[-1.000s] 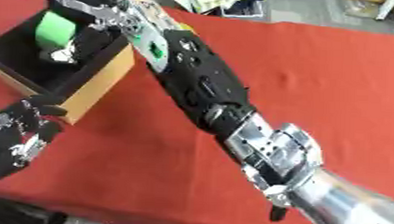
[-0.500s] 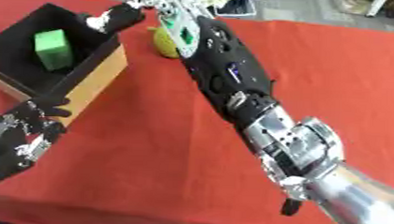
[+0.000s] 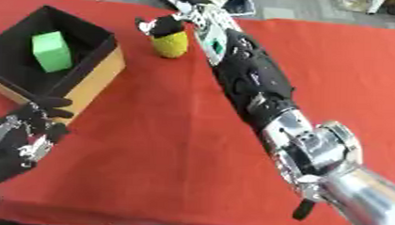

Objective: Pick up objects on the table and place them in the box.

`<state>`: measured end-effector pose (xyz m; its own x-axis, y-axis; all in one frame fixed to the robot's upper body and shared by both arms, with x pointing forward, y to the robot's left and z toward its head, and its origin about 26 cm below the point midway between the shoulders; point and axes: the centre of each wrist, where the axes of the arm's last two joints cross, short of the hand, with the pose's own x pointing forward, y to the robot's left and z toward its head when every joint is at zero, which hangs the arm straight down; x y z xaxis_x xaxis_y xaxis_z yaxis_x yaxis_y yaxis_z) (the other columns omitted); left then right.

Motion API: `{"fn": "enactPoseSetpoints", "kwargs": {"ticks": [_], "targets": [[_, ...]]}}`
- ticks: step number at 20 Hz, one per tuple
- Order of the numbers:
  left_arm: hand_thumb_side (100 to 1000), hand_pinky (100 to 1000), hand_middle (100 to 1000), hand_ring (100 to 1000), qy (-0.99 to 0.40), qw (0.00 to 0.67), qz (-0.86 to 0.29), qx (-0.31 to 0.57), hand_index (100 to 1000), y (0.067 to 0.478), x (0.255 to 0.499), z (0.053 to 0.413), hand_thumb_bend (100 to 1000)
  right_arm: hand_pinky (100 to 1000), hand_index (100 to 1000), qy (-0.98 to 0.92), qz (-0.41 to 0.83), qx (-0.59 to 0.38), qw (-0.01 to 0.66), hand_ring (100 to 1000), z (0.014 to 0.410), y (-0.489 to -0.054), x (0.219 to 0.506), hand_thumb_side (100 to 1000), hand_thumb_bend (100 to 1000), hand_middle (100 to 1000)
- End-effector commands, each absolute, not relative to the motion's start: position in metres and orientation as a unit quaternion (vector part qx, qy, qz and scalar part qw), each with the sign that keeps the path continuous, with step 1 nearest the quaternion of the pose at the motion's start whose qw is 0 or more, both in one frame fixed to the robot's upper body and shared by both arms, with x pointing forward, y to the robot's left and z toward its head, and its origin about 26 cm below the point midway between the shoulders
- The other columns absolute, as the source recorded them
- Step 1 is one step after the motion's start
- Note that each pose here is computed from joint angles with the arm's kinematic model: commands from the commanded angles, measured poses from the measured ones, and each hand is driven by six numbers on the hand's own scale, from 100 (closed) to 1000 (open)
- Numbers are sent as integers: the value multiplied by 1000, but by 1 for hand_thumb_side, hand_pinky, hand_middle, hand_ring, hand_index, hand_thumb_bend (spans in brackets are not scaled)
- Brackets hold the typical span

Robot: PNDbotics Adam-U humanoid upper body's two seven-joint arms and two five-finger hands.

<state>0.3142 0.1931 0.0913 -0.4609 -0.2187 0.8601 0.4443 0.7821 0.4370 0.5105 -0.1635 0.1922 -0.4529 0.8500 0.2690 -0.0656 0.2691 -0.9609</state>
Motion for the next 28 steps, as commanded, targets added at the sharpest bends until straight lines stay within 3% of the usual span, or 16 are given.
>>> {"fn": "enactPoseSetpoints", "kwargs": {"ticks": [1, 6, 9, 12, 13, 19, 28], "targets": [[543, 625, 780, 762, -798, 505, -322, -66, 812, 195, 314, 98, 346, 797, 955, -649, 524, -324, 447, 848, 192, -176, 514, 480, 264, 920], [544, 625, 780, 762, -798, 505, -322, -67, 812, 195, 314, 98, 345, 794, 892, -625, 536, -331, 462, 839, 174, -179, 515, 444, 235, 843], [544, 625, 780, 762, -798, 505, -322, -67, 812, 195, 314, 98, 344, 779, 769, -623, 546, -331, 453, 805, 174, -178, 515, 329, 188, 733], [545, 625, 780, 762, -798, 505, -322, -67, 812, 195, 314, 98, 343, 758, 650, -630, 546, -336, 440, 760, 176, -176, 514, 122, 100, 594], [545, 625, 780, 762, -798, 505, -322, -67, 812, 195, 314, 98, 343, 747, 601, -633, 545, -337, 435, 741, 177, -175, 514, 100, 100, 549], [546, 626, 780, 763, -798, 506, -322, -67, 812, 195, 314, 98, 341, 695, 450, -656, 533, -355, 399, 665, 183, -171, 512, 100, 100, 415], [546, 626, 781, 763, -797, 506, -322, -67, 812, 195, 314, 97, 338, 661, 412, -713, 483, -364, 355, 629, 201, -164, 510, 100, 100, 377]]}}
